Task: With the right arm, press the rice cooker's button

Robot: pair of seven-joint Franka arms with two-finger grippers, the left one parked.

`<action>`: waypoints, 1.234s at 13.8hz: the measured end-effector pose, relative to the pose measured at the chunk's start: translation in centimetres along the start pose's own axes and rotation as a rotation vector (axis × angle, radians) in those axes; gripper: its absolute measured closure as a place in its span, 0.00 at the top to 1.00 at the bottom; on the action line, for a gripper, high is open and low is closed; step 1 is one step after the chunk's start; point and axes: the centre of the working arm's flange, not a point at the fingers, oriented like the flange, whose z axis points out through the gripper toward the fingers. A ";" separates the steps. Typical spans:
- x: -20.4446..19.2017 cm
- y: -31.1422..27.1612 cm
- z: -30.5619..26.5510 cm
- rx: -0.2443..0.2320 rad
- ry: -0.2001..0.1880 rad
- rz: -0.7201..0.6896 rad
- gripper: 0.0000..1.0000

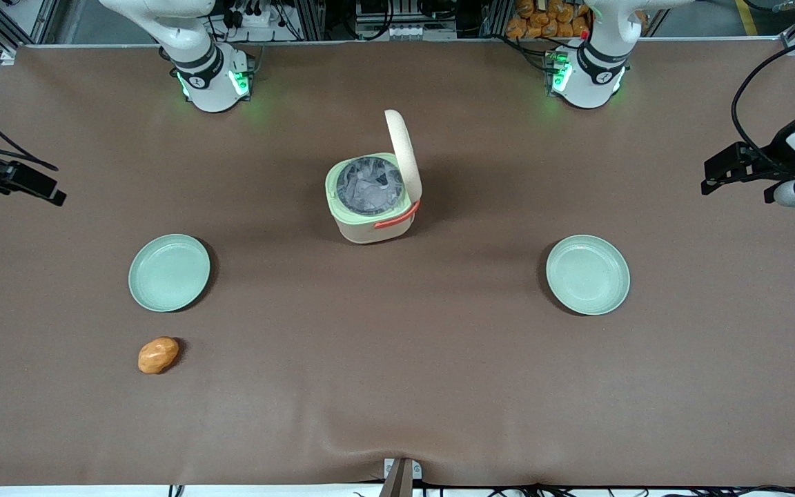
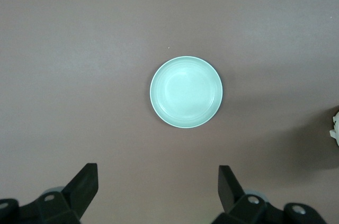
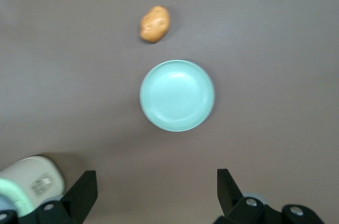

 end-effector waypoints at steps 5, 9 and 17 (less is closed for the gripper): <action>-0.9 0.0 0.2 -0.031 -0.055 -0.006 1.00; -1.4 0.5 -0.2 -0.059 -0.074 -0.045 1.00; -1.8 0.4 0.0 -0.078 -0.103 -0.082 1.00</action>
